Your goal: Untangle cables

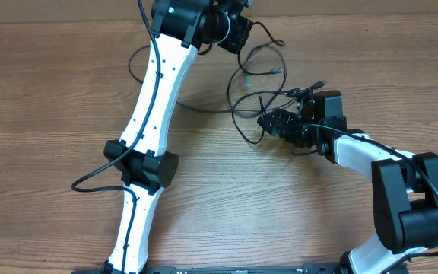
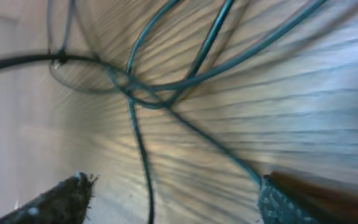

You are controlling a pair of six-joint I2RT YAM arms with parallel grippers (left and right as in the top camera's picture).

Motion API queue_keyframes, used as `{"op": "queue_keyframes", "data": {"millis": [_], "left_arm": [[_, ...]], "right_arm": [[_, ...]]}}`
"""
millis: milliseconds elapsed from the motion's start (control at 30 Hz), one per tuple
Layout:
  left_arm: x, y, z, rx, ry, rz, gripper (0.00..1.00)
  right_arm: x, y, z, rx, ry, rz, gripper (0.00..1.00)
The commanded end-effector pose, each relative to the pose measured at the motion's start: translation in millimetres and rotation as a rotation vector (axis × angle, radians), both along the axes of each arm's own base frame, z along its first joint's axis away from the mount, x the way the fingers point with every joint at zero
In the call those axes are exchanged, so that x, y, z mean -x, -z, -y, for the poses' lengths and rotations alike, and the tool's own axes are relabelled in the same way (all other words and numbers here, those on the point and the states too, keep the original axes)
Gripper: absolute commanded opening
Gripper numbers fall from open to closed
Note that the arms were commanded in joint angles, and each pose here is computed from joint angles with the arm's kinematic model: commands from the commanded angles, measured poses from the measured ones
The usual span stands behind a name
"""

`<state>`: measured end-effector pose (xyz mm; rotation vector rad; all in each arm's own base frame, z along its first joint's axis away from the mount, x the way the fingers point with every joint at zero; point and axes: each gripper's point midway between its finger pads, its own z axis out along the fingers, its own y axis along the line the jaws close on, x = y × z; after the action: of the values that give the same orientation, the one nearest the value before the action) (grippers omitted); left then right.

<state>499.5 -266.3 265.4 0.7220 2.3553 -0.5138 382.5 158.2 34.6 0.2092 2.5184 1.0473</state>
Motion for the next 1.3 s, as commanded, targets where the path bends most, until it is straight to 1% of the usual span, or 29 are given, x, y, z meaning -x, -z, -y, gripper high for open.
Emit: {"op": "queue_keyframes", "data": {"millis": [0,33,133,300,467,500,567,633,733,933,1267], "left_arm": [[-7,-19,-28,-0.133,-0.075,0.113,0.04],[-7,-20,-33,-0.156,-0.093,0.116,0.04],[-5,-25,-40,-0.175,-0.112,0.127,0.04],[3,-55,-44,-0.152,-0.121,0.181,0.04],[20,-106,-51,-0.086,-0.151,0.270,0.04],[25,-120,-53,-0.066,-0.160,0.293,0.04],[34,-146,-56,-0.021,-0.178,0.341,0.04],[42,-172,-59,0.027,-0.191,0.395,0.04],[54,-213,-64,0.088,-0.204,0.496,0.04],[74,-290,-73,0.237,-0.239,0.694,0.04],[87,-373,-78,0.414,-0.259,0.958,0.04]], "right_arm": [[6,-12,-6,-0.049,-0.065,0.030,0.72],[5,-15,-4,-0.049,-0.060,0.037,0.67],[3,-27,1,-0.050,-0.048,0.059,0.58],[-3,-50,7,-0.046,-0.010,0.111,0.58],[-5,-73,7,-0.064,0.004,0.162,0.59],[-6,-76,6,-0.071,0.010,0.166,0.59],[-7,-81,4,-0.089,0.008,0.176,0.64],[-7,-84,2,-0.103,-0.006,0.187,0.65],[-5,-82,1,-0.103,-0.008,0.174,0.65],[1,-63,10,-0.046,0.038,0.094,0.66],[5,-26,28,0.060,0.115,-0.012,0.67]]}}
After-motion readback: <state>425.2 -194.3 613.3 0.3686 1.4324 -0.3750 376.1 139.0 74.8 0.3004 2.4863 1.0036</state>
